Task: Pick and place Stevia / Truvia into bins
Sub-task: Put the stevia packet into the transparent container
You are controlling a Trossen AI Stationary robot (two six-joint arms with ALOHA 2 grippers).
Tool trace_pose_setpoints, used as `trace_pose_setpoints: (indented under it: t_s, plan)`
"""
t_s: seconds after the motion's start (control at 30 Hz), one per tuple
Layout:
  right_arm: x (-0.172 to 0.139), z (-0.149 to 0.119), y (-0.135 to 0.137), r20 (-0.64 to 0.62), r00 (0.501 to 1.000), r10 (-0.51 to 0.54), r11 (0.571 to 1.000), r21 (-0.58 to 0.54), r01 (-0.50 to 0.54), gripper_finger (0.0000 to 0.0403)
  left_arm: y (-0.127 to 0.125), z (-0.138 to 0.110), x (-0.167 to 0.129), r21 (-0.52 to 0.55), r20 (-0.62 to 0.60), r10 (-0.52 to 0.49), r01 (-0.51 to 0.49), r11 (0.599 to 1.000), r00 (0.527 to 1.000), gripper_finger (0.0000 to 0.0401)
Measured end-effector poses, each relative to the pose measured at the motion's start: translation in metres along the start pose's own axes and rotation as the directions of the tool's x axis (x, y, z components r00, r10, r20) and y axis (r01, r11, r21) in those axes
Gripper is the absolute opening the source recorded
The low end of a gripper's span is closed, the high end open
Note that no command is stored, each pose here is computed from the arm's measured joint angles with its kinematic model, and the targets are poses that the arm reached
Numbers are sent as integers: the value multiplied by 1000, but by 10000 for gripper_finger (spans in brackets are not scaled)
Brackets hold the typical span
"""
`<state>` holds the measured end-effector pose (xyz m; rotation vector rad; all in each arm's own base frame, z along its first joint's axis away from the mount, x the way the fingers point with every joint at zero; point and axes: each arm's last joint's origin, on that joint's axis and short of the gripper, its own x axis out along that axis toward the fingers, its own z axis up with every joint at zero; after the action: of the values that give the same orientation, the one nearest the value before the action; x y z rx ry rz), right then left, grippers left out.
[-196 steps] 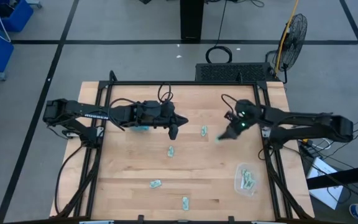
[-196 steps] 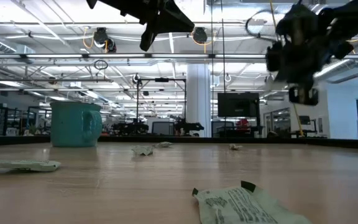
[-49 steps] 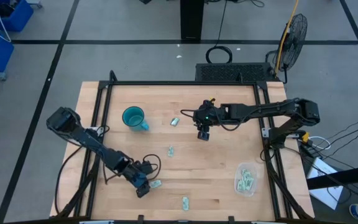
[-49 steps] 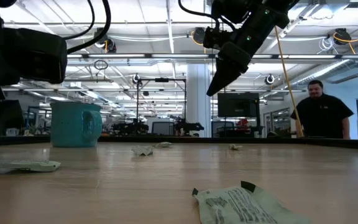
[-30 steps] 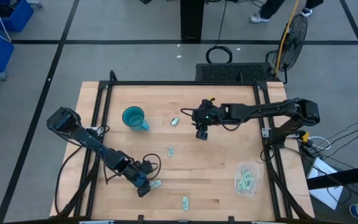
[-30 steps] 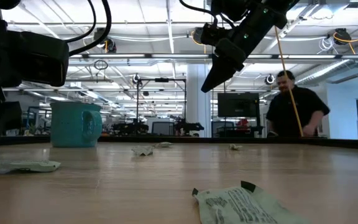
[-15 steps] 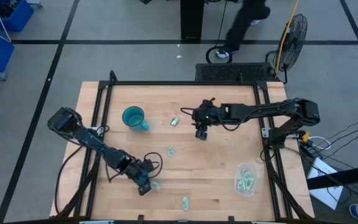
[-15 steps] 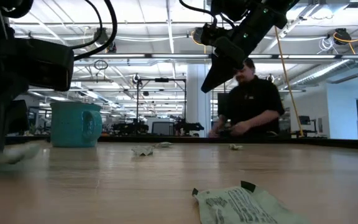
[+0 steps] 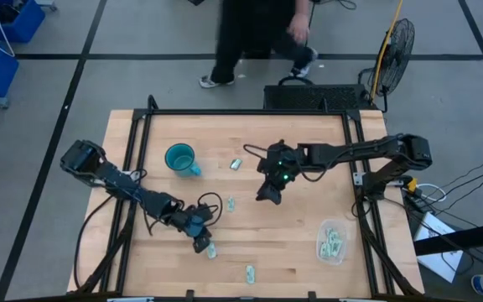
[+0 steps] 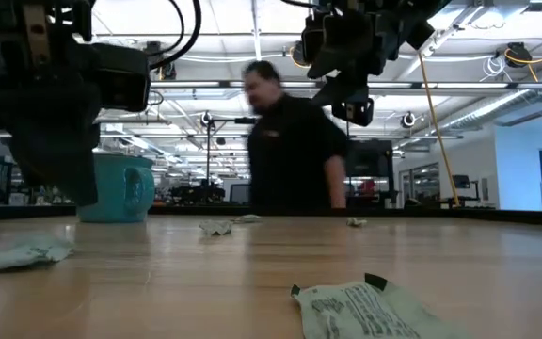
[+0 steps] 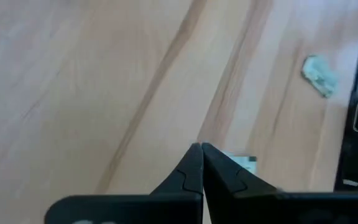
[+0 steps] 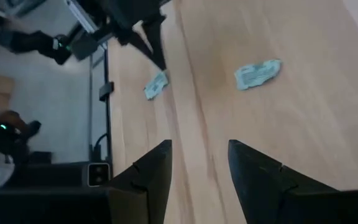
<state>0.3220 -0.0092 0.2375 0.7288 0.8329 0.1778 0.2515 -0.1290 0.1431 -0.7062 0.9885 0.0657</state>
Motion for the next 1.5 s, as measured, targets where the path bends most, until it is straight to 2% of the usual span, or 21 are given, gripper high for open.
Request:
trace_pose_setpoints:
  t_s: [0.17,0.3,0.37,0.53,0.73,0.83,0.97,1.23,1.37,1.5]
  plan:
    - [6,-5,7,42,995,-87,995,-44,89,150,0,2,-1,2,-49,-52,52,999,997,22]
    - [6,-5,8,49,994,-97,994,-43,99,150,-5,-4,-1,17,-120,-106,109,994,987,60]
    - [6,-5,8,48,994,-96,994,-43,98,150,-6,-8,-2,27,-131,-92,96,995,987,86]
    - [6,-5,8,49,994,-97,994,-43,99,150,0,-13,4,38,-85,21,-17,999,996,143]
    - [6,-5,8,50,994,-97,994,-43,99,151,-4,-14,20,-9,-70,-42,42,999,997,164]
    - [6,-5,8,50,994,-97,994,-43,99,151,-5,-18,25,0,-66,-42,42,999,997,157]
    - [6,-5,8,54,994,-96,994,-41,98,151,-1,-21,27,6,-76,12,-12,1000,997,130]
    - [6,-2,10,82,994,-77,995,-50,81,151,1,-20,28,30,-66,22,-21,999,998,13]
    - [6,-2,10,84,994,-75,996,-33,78,151,0,-17,27,25,-50,10,-8,1000,999,6]
    - [9,-5,14,72,995,-64,995,-68,69,151,-2,-6,21,19,-14,-7,7,1000,1000,4]
